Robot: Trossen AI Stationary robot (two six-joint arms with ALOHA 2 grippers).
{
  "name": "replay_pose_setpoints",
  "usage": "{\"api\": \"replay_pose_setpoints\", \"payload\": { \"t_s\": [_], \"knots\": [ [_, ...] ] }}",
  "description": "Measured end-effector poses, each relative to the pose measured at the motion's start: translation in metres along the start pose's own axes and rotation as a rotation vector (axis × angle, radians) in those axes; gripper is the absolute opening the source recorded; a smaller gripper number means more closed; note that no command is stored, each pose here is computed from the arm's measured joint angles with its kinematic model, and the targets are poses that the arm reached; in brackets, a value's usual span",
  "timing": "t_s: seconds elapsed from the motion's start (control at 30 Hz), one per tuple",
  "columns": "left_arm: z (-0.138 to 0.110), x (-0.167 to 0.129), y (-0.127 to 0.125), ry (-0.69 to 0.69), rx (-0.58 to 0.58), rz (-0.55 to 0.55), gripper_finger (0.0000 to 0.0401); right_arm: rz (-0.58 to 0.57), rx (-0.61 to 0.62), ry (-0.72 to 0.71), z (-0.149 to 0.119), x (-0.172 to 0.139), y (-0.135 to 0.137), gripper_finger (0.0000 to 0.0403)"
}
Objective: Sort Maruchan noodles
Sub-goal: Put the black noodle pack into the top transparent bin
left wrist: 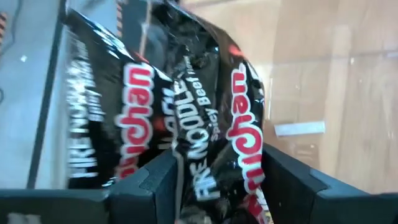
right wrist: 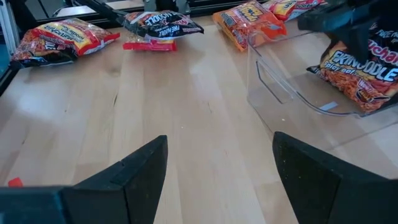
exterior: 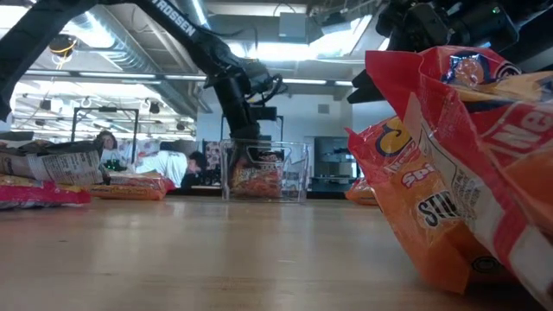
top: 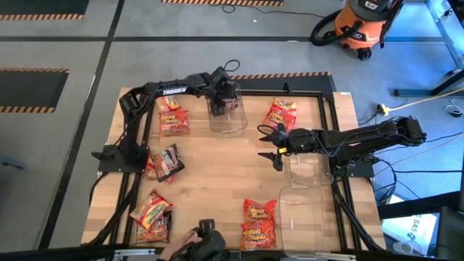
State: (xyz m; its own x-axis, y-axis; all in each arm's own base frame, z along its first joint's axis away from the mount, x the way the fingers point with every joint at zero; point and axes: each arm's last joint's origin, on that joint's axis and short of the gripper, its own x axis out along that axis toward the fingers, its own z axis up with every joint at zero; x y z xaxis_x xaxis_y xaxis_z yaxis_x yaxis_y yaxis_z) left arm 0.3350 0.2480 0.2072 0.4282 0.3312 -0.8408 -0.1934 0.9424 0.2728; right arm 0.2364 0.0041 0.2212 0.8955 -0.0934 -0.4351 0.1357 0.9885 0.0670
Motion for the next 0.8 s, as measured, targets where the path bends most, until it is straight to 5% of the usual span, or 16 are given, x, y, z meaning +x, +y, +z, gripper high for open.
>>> {"api": "replay_pose_setpoints", "payload": {
  "t_s": [0.47, 0.8],
  "knots": [
    [0.001, -0.009, 0.005, -0.001, -0.036, 0.056, 0.0188, 0.011, 0.015, 0.003, 0.000, 0.000, 0.000, 0.0270],
    [0.016, -0.066, 0.001, -0.126, -0.092, 0.099, 0.0186, 0.010, 0.019, 0.002, 0.000, 0.000, 0.000, 0.0270]
  ]
}}
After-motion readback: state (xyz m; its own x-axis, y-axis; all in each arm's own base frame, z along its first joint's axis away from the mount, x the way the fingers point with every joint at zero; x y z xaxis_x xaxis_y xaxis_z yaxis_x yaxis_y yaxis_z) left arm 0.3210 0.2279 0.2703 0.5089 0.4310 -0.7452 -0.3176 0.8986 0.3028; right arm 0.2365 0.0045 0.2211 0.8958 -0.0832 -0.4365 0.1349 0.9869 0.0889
